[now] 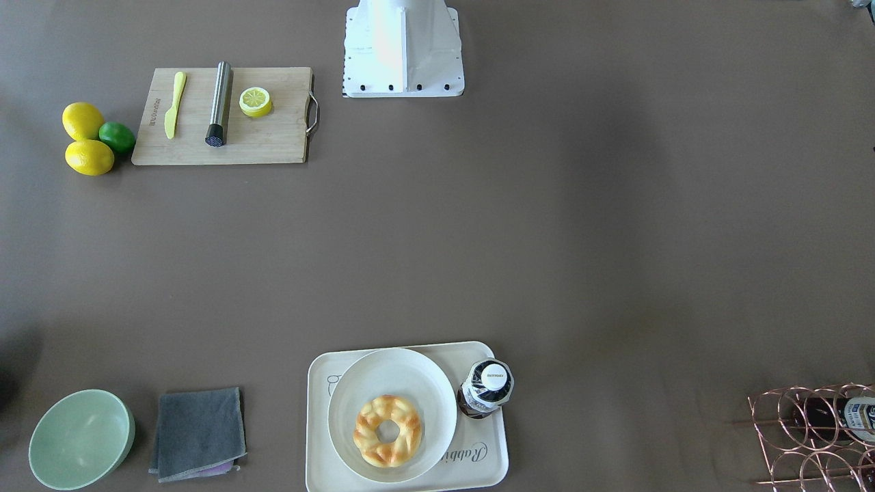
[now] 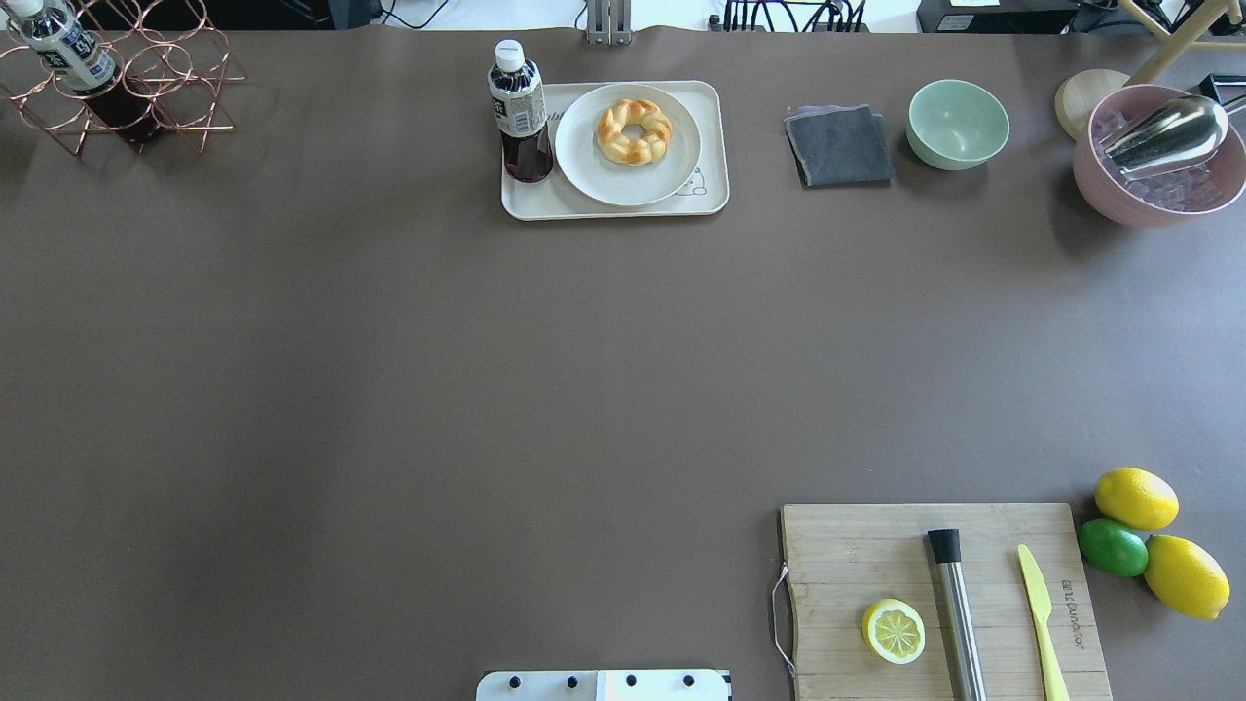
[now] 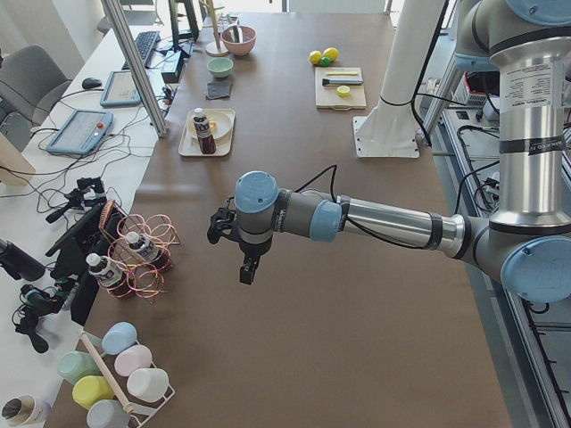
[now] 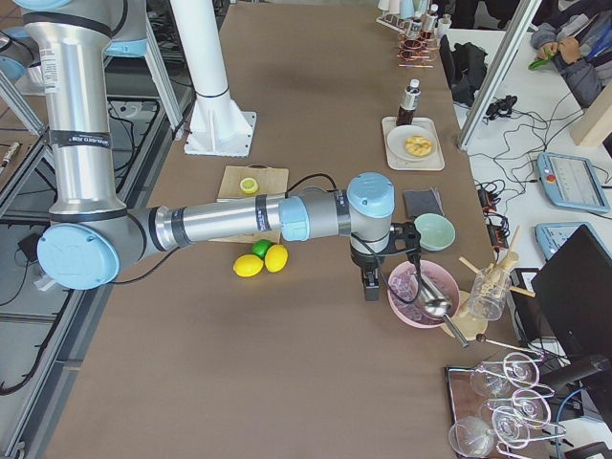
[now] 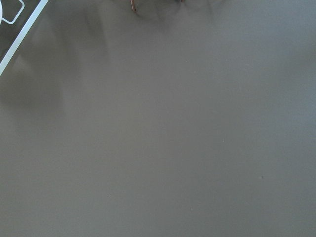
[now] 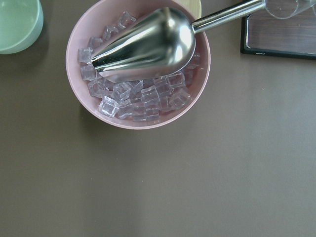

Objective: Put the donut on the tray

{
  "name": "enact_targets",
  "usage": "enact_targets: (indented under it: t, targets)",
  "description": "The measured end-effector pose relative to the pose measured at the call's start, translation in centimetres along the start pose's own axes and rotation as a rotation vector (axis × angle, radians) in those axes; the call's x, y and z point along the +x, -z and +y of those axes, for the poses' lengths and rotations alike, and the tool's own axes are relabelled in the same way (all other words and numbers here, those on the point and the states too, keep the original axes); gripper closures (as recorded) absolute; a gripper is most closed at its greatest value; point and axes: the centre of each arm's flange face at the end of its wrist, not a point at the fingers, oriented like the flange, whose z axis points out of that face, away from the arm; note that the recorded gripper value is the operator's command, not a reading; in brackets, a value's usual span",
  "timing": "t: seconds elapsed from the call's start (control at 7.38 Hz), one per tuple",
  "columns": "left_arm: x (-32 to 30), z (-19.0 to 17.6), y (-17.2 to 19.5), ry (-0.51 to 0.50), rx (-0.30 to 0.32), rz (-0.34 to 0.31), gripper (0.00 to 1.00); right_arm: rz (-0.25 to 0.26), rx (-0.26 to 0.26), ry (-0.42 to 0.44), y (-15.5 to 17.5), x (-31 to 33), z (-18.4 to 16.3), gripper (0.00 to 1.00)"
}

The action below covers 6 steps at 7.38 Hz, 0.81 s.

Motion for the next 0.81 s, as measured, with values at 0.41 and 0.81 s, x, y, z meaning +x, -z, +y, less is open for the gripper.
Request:
enact_targets:
  t: [0.41, 0.81]
  targets:
    - [-0.07, 0.01, -0.07, 0.006, -0.002, 0.000, 0.02, 0.000, 0.000, 0.000, -0.01, -0.01, 0.01, 0.00]
    - [-0.04, -0.17, -0.03, 0.005, 0.000, -0.001, 0.02, 0.000, -0.001, -0.001, -0.02, 0.02, 0.07, 0.00]
